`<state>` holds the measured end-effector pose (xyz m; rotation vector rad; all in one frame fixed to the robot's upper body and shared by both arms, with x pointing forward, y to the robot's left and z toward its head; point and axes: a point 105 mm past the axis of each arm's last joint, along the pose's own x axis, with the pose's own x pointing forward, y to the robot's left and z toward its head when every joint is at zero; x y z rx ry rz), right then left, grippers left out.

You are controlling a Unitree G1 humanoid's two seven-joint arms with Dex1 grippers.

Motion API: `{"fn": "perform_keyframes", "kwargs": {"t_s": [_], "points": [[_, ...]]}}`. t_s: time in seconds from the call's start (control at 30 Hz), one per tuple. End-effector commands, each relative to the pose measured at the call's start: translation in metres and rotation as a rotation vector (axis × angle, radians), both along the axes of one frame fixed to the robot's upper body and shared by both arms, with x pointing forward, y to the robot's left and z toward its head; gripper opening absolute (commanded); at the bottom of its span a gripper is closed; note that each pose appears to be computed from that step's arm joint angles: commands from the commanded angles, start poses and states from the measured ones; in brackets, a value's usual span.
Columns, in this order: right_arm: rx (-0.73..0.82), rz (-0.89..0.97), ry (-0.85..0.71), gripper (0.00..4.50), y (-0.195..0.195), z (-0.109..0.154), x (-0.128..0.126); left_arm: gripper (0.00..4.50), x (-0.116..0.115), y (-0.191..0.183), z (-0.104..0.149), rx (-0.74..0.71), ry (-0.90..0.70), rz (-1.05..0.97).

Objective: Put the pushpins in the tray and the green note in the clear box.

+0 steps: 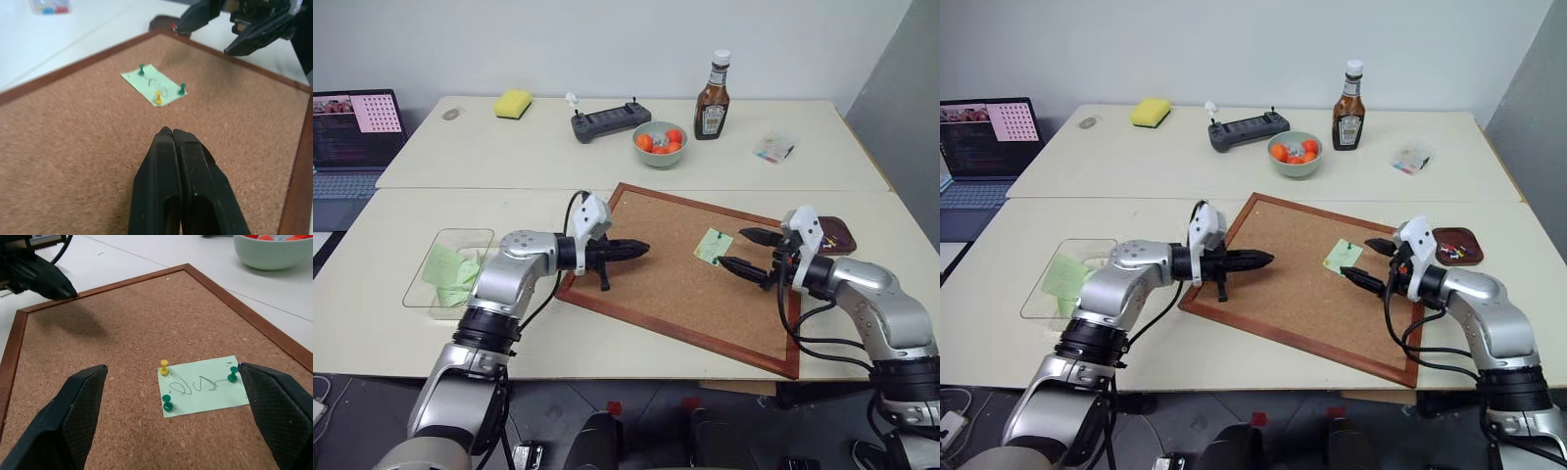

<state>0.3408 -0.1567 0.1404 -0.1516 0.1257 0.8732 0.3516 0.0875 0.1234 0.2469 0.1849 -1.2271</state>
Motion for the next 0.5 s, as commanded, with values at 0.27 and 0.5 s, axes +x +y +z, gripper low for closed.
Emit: {"fn": "perform_keyframes", "kwargs": {"t_s": [0.27, 0.5], "points": [[-0.002, -0.018, -0.061, 4.50, 0.009, 0.003, 0.031, 0.04, 0.003, -0.013, -0.042, 0.120, 0.030, 0.001], [0.001, -0.039, -0.053, 4.50, 0.011, -0.004, 0.043, 0.04, -0.002, -0.011, -0.047, 0.155, 0.032, -0.030]]}}
